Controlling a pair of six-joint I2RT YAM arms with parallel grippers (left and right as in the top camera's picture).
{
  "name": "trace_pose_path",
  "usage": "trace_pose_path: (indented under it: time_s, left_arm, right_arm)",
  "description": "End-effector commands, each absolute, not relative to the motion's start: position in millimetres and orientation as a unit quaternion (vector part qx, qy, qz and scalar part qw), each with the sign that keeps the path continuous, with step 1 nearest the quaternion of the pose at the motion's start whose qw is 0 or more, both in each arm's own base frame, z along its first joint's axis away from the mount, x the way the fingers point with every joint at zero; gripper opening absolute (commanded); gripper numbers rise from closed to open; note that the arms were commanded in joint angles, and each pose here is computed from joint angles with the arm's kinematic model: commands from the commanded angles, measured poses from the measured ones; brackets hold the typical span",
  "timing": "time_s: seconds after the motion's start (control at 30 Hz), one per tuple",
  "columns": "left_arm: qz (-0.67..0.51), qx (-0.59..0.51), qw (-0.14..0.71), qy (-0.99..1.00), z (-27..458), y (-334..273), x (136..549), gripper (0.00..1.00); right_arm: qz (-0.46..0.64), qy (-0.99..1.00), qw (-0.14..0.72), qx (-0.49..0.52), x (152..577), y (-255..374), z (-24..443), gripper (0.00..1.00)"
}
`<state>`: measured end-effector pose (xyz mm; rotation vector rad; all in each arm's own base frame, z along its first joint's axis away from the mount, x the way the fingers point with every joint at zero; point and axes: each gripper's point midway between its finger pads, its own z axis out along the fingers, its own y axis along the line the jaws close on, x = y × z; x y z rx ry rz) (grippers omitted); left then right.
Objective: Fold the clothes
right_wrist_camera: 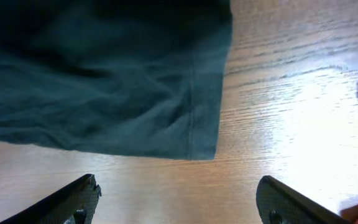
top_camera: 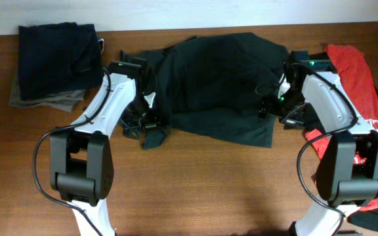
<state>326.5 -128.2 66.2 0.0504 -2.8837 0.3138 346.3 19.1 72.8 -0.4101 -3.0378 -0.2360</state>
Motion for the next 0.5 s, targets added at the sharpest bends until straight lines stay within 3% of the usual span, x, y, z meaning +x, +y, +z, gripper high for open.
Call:
trace_pose_path:
  time_s: [0.0,0.47]
  left_arm:
    - [0.121,0.019,0.134,-0.983,57.1,-130.3,318.4,0.91]
    - [0.118,0.006,0.104,-0.987,37.8,-129.1,328.3,0.89]
  right_arm:
    - [-0.083,-0.984,0.040,-0.153,339.3,12.5,65.8,0.86]
    - [-0.089,-0.983,0.038,-0.154,329.2,14.2,27.0,0.83]
